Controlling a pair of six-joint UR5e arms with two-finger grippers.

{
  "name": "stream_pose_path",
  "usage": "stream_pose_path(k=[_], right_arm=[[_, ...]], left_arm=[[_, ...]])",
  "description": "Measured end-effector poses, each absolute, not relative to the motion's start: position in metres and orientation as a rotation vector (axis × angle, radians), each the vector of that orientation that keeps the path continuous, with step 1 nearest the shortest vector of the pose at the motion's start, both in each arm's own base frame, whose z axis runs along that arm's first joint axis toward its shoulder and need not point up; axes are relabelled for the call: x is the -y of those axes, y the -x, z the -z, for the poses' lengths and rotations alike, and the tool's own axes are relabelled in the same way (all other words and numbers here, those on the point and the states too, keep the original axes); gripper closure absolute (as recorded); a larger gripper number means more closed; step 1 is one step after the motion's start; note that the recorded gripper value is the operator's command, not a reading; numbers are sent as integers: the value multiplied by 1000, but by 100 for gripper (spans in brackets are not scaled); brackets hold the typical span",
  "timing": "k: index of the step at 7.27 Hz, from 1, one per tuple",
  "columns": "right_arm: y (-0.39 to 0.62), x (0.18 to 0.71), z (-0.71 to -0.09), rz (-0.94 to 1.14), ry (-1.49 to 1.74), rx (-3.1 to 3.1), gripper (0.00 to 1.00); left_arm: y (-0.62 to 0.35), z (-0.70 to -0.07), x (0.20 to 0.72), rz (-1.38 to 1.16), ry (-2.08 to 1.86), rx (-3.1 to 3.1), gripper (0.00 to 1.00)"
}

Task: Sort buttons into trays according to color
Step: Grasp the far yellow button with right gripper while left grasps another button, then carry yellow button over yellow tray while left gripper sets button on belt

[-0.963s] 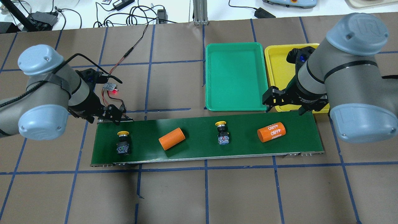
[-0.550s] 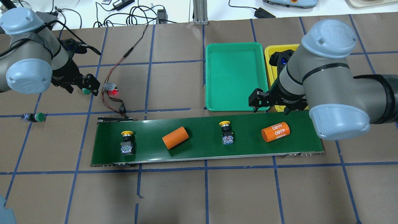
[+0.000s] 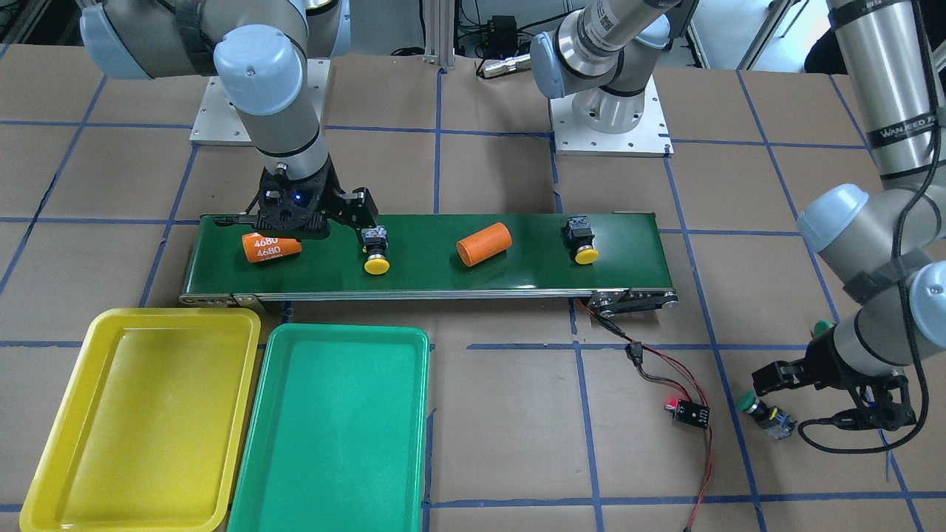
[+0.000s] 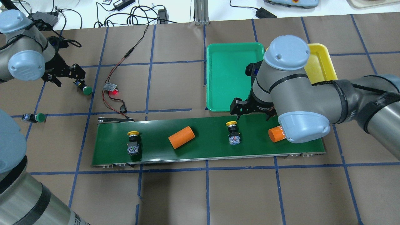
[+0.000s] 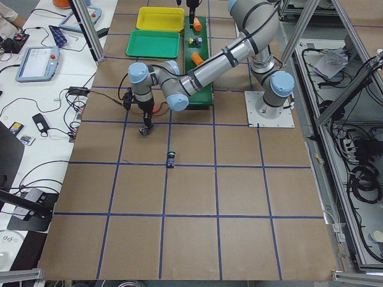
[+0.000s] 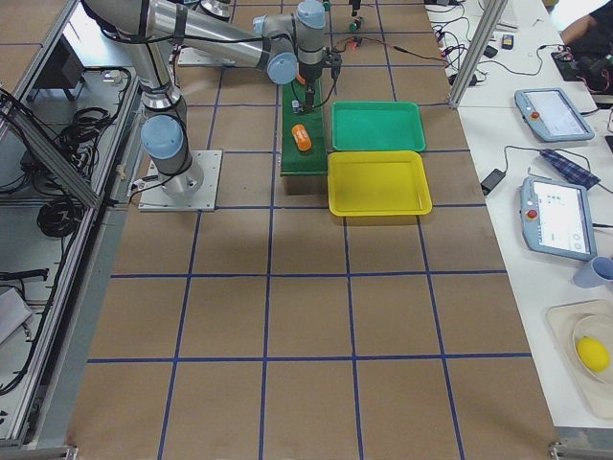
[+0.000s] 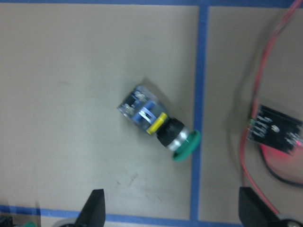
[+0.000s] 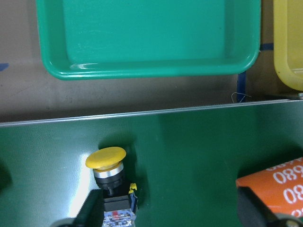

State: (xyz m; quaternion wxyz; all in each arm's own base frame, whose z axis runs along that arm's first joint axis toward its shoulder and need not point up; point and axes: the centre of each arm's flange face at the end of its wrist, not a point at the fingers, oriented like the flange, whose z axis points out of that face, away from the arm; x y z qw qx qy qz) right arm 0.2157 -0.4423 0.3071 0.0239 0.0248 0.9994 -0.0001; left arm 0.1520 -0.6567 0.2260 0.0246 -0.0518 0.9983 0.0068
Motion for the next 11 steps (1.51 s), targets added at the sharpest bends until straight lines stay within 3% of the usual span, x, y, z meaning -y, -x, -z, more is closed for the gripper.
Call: stream_pose_path(k=[4,5,6,7,8,9,10,11], right_arm=[[-228,445,-270,-121,-57,-3096,0],[-229,445,-262,-151,-54,-3098,0],[-229,444,-253,-181,-53,-3100,31],[-229,443,-246,-206,-54,-3102,74],[-229,442,-242,-227,-55,-3105,100],[-228,441,-240,-244,-56,-3108,100],[-227,439,-240,-269,-55,-3112,100],[-225,439,-242,-294,-52,-3118,100]], left_arm=[[-167,-208,691,67,382,-3148,3],[-168,-202,696,67,395,-3158,20],[-169,-192,699,50,398,-3162,21],[-169,-184,698,30,398,-3164,21],[-168,-178,697,14,400,-3166,20],[-166,-176,696,3,400,-3168,21],[-165,-174,695,-7,400,-3169,28],[-164,-171,693,-19,402,-3172,64]])
